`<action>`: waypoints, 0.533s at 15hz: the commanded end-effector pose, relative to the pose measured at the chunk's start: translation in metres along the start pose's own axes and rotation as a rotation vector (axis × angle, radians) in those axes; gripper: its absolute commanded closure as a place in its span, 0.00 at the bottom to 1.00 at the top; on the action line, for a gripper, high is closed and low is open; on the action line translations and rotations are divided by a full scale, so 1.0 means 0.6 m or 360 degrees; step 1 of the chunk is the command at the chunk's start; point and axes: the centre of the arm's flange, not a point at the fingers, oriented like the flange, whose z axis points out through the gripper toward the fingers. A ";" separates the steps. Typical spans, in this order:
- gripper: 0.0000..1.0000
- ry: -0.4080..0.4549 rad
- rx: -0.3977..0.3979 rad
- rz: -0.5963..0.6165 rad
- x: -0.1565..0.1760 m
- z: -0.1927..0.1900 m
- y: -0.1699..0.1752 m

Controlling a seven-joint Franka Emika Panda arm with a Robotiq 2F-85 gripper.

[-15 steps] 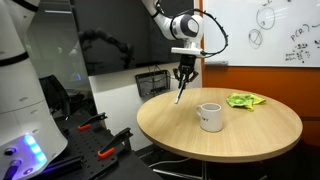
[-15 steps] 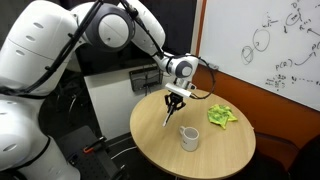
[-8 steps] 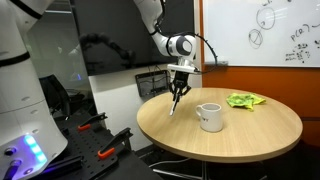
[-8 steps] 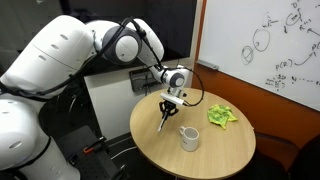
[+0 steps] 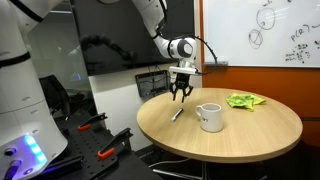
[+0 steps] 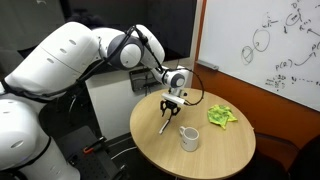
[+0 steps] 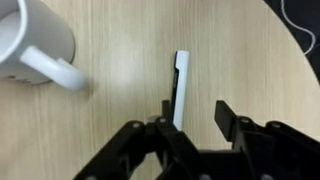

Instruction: Remove the marker from the cup and put it on the table

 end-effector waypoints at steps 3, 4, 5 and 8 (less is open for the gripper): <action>0.00 0.0164 -0.0056 -0.0046 -0.026 -0.075 0.002; 0.00 0.0203 -0.0055 -0.0050 -0.034 -0.094 0.004; 0.00 0.0241 -0.0084 -0.0050 -0.042 -0.111 0.004; 0.00 0.0399 -0.0241 -0.0047 -0.069 -0.167 0.004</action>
